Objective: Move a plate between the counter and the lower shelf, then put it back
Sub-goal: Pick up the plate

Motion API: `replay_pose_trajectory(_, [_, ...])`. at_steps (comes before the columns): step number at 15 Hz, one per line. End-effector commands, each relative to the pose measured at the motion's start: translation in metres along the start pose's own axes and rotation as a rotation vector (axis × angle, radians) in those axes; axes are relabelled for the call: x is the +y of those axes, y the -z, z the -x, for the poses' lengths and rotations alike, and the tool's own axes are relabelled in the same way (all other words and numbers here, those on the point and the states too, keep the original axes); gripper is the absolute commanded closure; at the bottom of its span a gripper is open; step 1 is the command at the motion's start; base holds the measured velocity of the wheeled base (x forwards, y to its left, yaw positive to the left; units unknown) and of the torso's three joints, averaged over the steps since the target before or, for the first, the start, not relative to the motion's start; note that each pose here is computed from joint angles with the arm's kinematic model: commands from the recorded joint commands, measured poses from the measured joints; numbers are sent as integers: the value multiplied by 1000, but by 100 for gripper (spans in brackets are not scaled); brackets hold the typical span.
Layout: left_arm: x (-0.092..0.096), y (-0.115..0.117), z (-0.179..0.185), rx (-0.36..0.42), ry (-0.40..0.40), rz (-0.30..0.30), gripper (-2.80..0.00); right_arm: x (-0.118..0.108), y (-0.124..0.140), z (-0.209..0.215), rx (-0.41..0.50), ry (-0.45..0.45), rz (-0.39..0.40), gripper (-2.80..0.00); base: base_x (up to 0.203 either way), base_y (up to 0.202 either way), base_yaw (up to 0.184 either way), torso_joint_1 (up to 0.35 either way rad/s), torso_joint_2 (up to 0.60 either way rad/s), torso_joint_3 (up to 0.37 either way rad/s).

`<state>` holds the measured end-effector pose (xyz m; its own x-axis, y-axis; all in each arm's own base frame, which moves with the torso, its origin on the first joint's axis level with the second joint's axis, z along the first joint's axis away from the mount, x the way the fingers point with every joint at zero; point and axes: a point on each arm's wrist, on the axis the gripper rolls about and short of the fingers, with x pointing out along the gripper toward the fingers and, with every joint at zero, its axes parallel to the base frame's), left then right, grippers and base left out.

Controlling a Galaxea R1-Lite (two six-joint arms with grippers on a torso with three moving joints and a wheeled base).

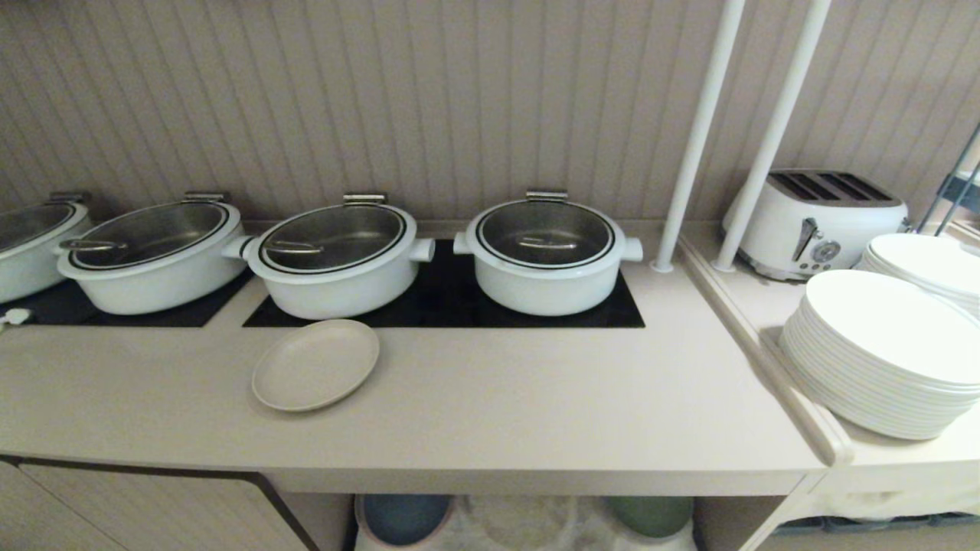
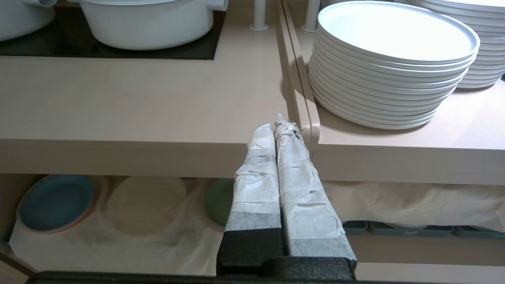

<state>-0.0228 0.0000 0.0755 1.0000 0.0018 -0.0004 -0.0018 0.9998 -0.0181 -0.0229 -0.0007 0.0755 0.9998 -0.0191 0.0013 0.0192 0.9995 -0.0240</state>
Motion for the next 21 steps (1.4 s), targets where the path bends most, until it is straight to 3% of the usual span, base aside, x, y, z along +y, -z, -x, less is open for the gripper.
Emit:
replay_pose_trajectory(1, [0,0,0,0,-1,0,0,0,0,0,1,-1,1,0,0,0,0,0,0,0])
replay_pose_trajectory(15, [0,0,0,0,0,2,0,0,0,0,1,-1,1,0,0,0,0,0,0,0])
replay_pose_trajectory(21, [0,0,0,0,0,2,0,0,0,0,1,-1,1,0,0,167,-2,2,4,1])
